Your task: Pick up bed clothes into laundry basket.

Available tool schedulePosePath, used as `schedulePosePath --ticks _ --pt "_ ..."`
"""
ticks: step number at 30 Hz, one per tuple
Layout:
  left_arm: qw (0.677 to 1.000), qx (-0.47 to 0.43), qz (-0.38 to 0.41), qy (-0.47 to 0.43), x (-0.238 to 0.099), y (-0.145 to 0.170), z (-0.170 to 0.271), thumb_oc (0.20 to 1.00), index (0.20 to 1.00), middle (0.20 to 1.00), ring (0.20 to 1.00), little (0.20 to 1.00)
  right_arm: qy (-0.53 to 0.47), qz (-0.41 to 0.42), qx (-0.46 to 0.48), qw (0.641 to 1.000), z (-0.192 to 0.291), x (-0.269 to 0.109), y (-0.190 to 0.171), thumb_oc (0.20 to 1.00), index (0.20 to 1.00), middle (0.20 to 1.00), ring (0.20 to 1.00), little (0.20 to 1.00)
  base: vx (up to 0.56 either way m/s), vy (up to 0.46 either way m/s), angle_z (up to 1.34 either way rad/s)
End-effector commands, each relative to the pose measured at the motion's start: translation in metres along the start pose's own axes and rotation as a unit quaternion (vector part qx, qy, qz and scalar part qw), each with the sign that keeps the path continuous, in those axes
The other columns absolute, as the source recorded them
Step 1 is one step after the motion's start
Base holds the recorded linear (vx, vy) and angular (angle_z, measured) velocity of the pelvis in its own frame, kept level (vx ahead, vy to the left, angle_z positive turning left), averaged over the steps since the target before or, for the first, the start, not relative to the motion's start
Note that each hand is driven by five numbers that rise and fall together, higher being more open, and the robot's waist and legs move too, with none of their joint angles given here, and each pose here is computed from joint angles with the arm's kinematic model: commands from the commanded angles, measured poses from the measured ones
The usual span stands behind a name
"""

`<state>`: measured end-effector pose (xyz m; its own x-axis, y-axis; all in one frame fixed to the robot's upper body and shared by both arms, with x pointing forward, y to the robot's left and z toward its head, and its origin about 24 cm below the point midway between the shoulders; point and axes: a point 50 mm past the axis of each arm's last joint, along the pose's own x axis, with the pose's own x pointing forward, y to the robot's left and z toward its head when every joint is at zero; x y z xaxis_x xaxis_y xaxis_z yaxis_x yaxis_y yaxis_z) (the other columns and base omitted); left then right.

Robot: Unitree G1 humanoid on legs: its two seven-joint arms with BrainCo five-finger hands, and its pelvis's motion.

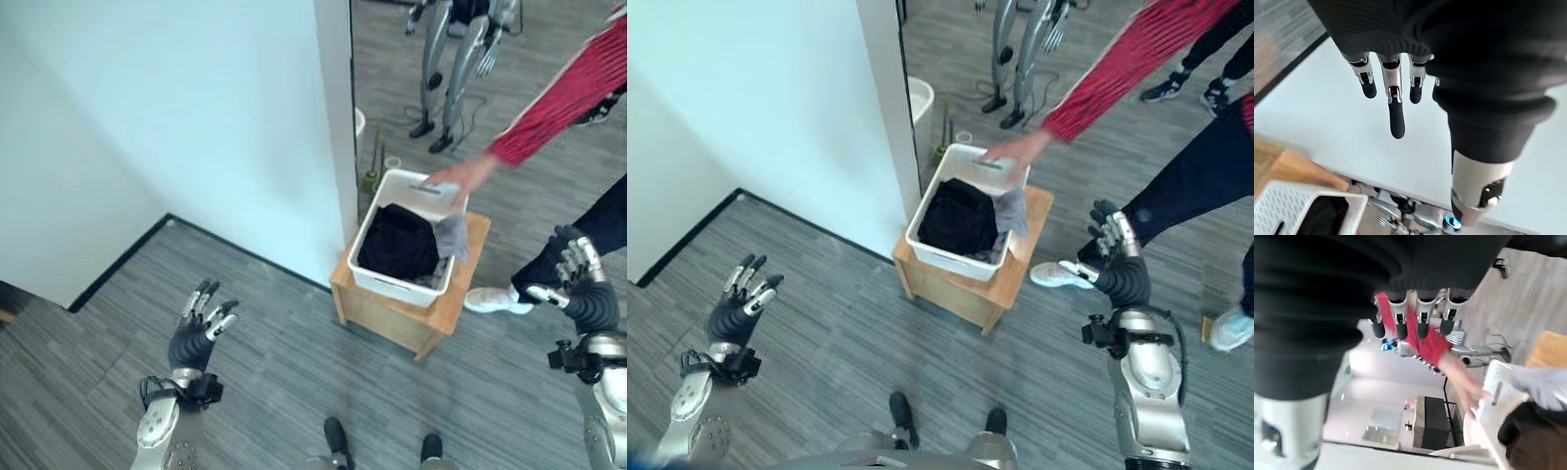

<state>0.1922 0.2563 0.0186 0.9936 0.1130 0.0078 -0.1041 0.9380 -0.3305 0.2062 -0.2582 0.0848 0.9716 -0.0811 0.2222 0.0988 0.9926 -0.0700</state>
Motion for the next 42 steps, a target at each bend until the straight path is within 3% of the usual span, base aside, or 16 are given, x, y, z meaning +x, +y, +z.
schedulePosePath --ticks 1,9,42 --pt "0.997 -0.002 -0.022 -0.073 0.026 -0.005 0.029 1.000 1.000 1.000 1.000 1.000 -0.034 0.037 -0.005 0.999 0.014 0.008 0.003 1.000 1.000 1.000 1.000 1.000 0.01 -0.043 0.02" --pt "0.996 -0.058 0.023 -0.064 0.021 -0.004 0.011 1.000 1.000 1.000 1.000 1.000 -0.008 0.017 -0.017 1.000 0.004 0.005 -0.003 1.000 1.000 1.000 1.000 1.000 0.01 -0.039 0.02" --pt "0.995 -0.050 0.055 -0.067 0.015 0.003 0.008 1.000 1.000 1.000 1.000 1.000 -0.017 0.015 -0.011 1.000 0.005 0.009 0.002 1.000 1.000 1.000 1.000 1.000 0.00 -0.008 0.02"
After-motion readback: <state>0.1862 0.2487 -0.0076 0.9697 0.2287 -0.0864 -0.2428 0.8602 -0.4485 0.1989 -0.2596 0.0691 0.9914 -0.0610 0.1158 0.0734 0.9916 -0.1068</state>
